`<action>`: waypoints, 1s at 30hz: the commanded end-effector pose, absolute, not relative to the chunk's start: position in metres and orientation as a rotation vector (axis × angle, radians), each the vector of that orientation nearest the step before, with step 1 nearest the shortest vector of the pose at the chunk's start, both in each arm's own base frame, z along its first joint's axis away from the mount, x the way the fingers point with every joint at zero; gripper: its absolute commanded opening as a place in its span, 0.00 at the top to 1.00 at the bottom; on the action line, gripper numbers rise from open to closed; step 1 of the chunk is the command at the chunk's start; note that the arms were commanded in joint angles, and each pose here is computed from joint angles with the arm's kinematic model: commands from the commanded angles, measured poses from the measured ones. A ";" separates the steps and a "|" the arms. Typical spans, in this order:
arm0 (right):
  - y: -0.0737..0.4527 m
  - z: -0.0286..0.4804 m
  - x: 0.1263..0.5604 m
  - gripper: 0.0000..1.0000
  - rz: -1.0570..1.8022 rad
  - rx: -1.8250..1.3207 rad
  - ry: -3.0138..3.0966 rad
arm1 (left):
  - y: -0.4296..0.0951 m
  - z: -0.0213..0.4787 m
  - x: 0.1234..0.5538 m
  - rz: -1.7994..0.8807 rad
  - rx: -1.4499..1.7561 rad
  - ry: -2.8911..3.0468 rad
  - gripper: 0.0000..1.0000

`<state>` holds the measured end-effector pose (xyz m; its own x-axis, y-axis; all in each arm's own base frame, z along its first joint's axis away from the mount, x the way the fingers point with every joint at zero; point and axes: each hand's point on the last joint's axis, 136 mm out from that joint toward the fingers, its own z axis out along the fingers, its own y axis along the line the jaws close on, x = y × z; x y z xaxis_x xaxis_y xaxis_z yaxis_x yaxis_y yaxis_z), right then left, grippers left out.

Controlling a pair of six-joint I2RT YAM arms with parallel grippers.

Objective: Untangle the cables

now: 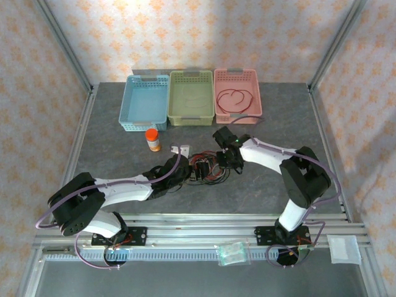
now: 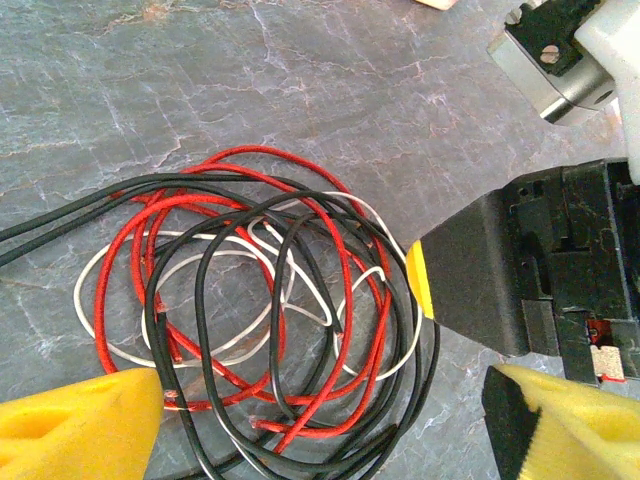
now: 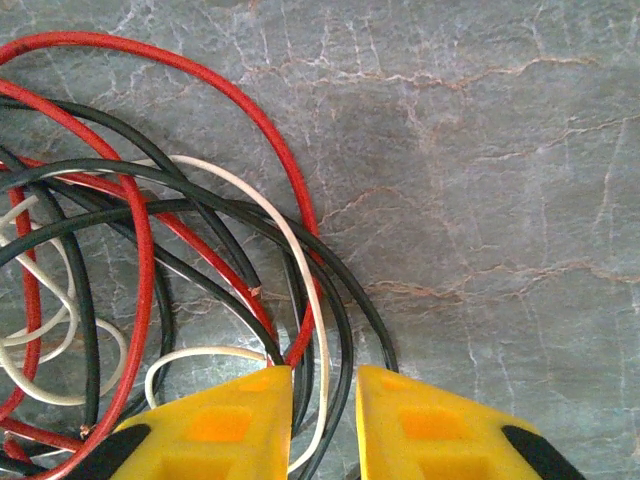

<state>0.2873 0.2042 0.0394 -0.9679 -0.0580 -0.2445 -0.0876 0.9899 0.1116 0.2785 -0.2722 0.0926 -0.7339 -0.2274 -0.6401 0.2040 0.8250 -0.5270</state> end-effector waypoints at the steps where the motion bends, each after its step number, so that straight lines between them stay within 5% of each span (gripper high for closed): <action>1: 0.200 0.030 0.281 0.77 0.127 -0.103 2.921 | -0.279 0.095 0.279 -0.773 -0.003 2.257 0.15; 12: 0.200 0.030 0.282 0.83 0.131 -0.104 2.917 | -0.279 0.092 0.279 -0.765 -0.003 2.264 0.15; 30: 0.214 0.115 0.289 0.98 0.338 -0.141 2.728 | -0.277 0.083 0.299 -0.614 -0.043 2.294 0.08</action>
